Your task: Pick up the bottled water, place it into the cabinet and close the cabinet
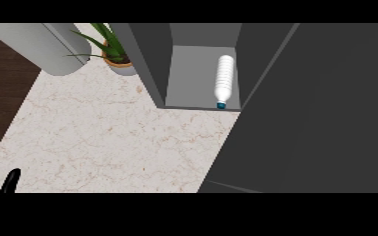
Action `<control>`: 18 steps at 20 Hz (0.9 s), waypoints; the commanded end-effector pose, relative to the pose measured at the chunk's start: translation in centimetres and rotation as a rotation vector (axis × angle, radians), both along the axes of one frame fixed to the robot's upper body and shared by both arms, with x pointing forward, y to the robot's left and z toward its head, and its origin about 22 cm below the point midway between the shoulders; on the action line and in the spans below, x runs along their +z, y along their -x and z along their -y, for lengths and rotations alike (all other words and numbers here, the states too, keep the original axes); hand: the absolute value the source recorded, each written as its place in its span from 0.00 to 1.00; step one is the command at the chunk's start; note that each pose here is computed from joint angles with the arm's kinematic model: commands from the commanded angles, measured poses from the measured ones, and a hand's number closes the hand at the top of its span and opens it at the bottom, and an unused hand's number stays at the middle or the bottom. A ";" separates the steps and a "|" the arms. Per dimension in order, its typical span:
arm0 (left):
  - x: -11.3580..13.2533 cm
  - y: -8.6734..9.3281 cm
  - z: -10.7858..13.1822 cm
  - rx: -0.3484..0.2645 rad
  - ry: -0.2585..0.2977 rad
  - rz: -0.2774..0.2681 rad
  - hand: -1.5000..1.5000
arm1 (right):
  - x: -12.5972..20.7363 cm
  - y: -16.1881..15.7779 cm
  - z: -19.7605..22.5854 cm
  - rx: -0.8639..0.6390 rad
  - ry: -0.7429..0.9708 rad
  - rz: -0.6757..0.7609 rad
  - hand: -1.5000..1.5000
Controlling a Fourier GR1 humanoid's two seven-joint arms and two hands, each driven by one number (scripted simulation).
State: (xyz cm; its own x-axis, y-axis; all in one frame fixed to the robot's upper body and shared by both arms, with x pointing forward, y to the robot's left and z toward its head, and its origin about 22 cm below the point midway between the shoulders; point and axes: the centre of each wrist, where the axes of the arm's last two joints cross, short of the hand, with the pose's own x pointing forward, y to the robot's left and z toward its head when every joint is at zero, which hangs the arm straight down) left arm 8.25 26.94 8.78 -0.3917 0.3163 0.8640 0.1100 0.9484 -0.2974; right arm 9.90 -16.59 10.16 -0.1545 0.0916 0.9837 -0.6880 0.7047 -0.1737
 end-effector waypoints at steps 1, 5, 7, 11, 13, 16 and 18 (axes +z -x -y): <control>0.4 1.1 -1.0 0.002 0.005 0.007 0.00 | 0.7 0.2 -5.1 0.098 -0.215 -0.036 1.00; 1.6 1.7 -2.1 -0.039 -0.005 0.013 0.00 | 1.4 -0.7 -5.0 0.061 -0.239 -0.049 1.00; 0.6 1.8 -2.8 -0.020 0.006 0.017 0.00 | 0.9 -2.1 -4.8 0.054 -0.255 -0.038 1.00; -0.1 2.3 -4.4 -0.025 0.007 -0.003 0.00 | 1.5 -3.7 -4.4 0.044 -0.236 -0.048 1.00; 0.3 2.2 -4.8 -0.019 0.004 0.015 0.00 | 1.5 -4.0 -5.0 0.038 -0.234 -0.059 1.00; 1.2 2.5 -5.4 -0.039 0.005 0.010 0.00 | 1.9 -5.8 -3.8 0.010 -0.282 -0.066 1.00; 1.0 2.8 -6.1 -0.045 0.003 0.023 0.00 | 2.6 -6.6 -3.7 0.012 -0.291 -0.069 1.00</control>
